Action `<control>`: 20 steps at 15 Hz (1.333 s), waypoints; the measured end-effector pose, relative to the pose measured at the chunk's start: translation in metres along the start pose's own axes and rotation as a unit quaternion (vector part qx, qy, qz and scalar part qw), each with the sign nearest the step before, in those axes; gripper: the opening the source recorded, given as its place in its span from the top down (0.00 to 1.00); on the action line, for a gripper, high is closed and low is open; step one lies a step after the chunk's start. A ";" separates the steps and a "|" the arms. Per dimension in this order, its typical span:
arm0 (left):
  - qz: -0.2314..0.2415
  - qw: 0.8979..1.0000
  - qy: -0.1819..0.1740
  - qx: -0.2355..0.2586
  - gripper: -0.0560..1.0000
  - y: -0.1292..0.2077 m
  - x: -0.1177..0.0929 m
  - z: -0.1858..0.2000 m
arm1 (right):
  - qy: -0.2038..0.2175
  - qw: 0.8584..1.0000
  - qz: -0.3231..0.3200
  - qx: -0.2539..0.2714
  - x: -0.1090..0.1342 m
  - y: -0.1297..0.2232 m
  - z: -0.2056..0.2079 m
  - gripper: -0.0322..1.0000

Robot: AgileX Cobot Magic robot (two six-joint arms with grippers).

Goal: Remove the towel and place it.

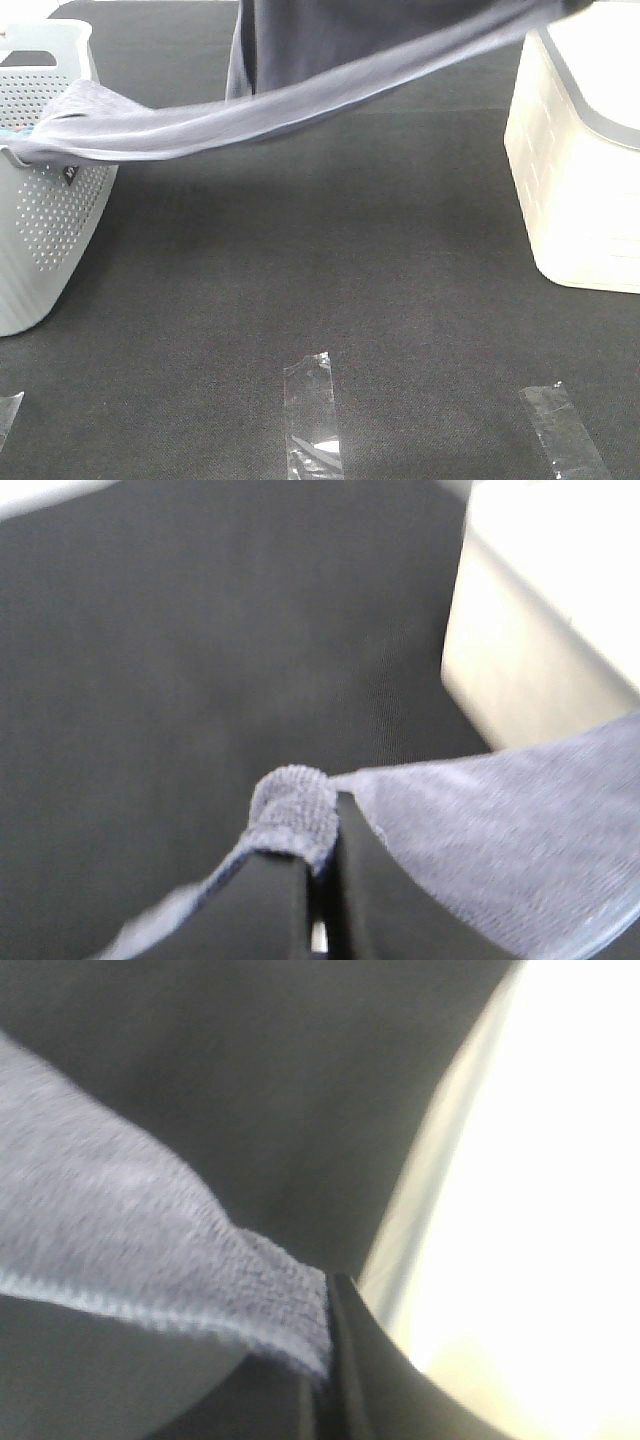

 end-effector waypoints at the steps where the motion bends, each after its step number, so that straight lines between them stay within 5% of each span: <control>1: -0.007 0.999 0.002 -0.037 0.93 -0.011 -0.001 -0.003 | 0.024 1.000 0.000 -0.014 -0.009 -0.016 -0.001 0.97; 5: -0.052 0.988 -0.007 -0.148 0.93 -0.034 0.009 -0.027 | 0.070 0.995 0.002 -0.065 -0.027 -0.076 -0.012 0.97; 9: -0.046 0.959 -0.030 -0.278 0.93 -0.050 0.070 -0.058 | 0.110 0.978 0.026 -0.178 -0.035 -0.142 -0.032 0.97; 11: -0.049 0.927 -0.037 -0.371 0.93 -0.068 0.097 -0.047 | 0.132 0.952 0.048 -0.272 -0.037 -0.176 -0.026 0.97; 13: -0.061 0.877 -0.037 -0.476 0.93 -0.097 0.111 -0.012 | 0.158 0.918 0.062 -0.358 -0.043 -0.203 0.003 0.97; 17: -0.122 0.794 -0.042 -0.594 0.93 -0.151 0.098 0.067 | 0.189 0.859 0.050 -0.473 -0.057 -0.231 0.085 0.97; 18: -0.140 0.781 -0.051 -0.607 0.93 -0.160 0.094 0.082 | 0.192 0.850 0.047 -0.488 -0.059 -0.233 0.099 0.97; 19: -0.148 0.779 -0.058 -0.606 0.93 -0.164 0.093 0.088 | 0.193 0.845 0.045 -0.496 -0.060 -0.233 0.108 0.97; 20: -0.144 0.831 -0.081 -0.530 0.93 -0.155 0.104 0.061 | 0.189 0.862 0.040 -0.469 -0.061 -0.228 0.092 0.97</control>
Point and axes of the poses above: a point on each arm's last joint axis where the gripper is mounted, z pointing back along that axis away from the gripper, x along the wrist's bending axis when the last joint is at zero, y = z × x, the point moved 7 cm from there along -z, pointing out along that axis toward the gripper, and after that the axes turned 5 degrees about z, right-handed, at the moved point
